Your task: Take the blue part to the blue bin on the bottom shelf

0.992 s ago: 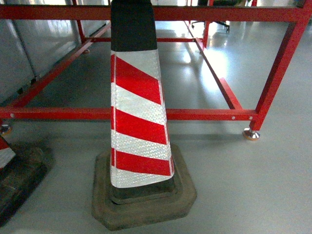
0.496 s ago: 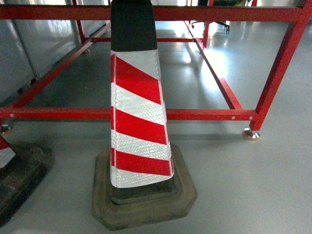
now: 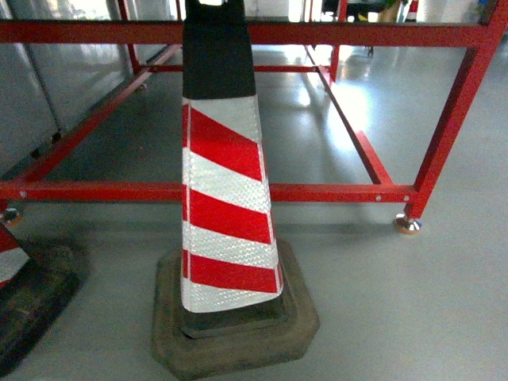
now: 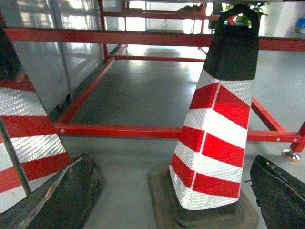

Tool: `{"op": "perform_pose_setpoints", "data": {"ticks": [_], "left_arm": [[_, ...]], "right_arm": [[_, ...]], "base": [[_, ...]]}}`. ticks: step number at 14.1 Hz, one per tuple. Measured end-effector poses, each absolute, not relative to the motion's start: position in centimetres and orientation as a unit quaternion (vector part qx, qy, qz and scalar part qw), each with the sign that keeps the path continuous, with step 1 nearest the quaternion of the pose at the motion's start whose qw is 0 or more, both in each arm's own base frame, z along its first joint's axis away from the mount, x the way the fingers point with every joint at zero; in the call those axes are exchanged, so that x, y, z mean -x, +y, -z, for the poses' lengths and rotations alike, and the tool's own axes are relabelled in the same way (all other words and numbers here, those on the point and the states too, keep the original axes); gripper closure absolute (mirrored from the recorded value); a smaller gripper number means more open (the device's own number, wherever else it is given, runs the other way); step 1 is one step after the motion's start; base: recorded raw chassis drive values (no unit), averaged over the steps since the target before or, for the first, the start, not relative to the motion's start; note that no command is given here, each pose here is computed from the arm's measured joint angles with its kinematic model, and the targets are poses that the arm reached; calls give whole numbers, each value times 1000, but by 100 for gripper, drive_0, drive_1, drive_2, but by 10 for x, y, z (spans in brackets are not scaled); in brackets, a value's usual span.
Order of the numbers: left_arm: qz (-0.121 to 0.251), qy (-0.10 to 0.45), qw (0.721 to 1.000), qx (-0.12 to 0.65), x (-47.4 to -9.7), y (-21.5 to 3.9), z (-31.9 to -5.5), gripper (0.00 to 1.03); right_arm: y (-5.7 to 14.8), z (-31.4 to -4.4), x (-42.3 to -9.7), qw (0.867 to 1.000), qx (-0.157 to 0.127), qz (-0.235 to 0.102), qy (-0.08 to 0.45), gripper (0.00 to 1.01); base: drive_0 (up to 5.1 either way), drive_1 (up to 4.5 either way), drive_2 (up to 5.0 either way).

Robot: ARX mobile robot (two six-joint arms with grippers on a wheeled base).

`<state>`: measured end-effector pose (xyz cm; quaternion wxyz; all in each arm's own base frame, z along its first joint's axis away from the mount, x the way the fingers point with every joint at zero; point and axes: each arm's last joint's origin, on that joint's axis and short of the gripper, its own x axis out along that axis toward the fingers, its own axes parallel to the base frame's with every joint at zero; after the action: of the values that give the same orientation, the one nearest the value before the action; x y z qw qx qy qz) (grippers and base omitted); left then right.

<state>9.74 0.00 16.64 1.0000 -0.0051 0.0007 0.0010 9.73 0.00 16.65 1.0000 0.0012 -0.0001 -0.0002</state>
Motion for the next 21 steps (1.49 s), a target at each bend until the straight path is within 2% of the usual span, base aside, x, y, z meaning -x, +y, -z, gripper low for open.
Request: {"op": "perform_pose_setpoints", "data": {"ticks": [21], "left_arm": [[0,-2,1000,0,-97,0,-167,5]], "right_arm": [[0,-167,-97,1000,-1,0,-4,3]], "base": [[0,0,0]]}}
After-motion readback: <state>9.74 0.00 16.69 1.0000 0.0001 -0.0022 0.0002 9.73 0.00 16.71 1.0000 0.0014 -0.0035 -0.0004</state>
